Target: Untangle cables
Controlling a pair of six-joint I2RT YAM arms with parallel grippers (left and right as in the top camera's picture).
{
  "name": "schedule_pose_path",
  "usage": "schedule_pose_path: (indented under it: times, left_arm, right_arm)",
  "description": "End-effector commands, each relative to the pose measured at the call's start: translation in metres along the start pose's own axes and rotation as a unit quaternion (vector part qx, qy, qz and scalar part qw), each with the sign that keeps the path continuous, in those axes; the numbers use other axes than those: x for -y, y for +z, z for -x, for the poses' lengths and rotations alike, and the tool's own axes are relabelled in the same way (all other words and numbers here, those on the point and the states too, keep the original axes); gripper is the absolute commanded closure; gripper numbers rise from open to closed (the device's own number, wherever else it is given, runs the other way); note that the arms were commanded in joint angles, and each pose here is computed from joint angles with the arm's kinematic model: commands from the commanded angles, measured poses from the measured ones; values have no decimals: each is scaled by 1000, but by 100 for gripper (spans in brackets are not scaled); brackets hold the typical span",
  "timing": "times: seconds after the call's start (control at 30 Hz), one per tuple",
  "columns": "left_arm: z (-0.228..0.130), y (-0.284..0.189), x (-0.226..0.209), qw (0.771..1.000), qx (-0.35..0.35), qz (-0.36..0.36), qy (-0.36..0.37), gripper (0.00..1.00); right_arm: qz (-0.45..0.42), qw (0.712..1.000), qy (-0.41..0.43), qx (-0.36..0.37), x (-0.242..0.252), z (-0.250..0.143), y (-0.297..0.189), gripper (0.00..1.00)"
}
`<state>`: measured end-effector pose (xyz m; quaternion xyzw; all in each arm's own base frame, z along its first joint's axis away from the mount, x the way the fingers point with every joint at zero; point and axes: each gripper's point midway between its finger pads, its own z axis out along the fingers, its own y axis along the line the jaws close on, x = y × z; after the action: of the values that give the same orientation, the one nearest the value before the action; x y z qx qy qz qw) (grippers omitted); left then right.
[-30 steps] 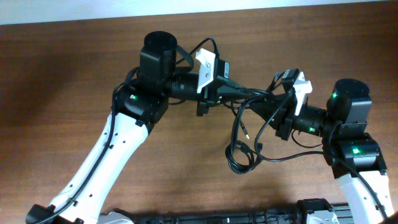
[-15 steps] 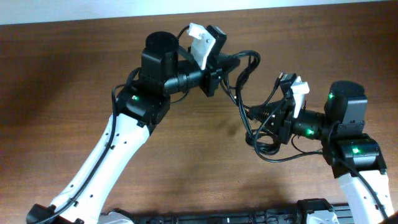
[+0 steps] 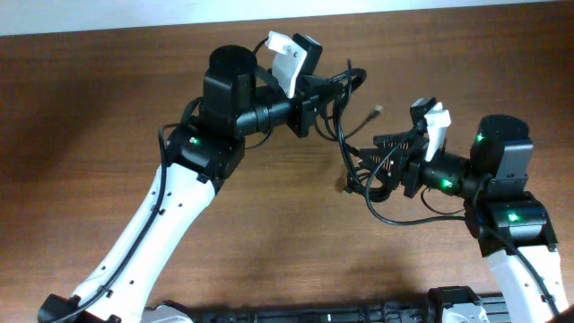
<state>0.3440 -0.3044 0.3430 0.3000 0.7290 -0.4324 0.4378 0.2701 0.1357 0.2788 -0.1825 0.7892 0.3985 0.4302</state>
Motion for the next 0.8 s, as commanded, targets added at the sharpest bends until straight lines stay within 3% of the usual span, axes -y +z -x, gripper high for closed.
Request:
schedule_pose_path:
  times: [0.0,0.5,0.67,0.7,0.73,0.77]
  left_arm:
    - [9,-8,35,998,4,-68,10,100]
    - [-1,-2,83,988,-14,-155,26,100]
    - [-4,2,95,985,-18,-167,31,100]
    - [-3,5,90,989,-14,-147,30,100]
    - [-1,7,83,991,-9,-127,30,100]
    - [0,8,80,993,-7,-118,30,100]
  right_arm:
    - [1,1000,2,17,-3,11,-1,50]
    - [-47,998,-4,30,13,17,-2,51]
    - [-42,998,-26,48,11,28,-2,77]
    - [-40,998,-26,48,10,27,-2,90]
    - [-34,998,-26,47,8,27,-2,96]
    - [-29,998,-26,46,6,27,-2,96]
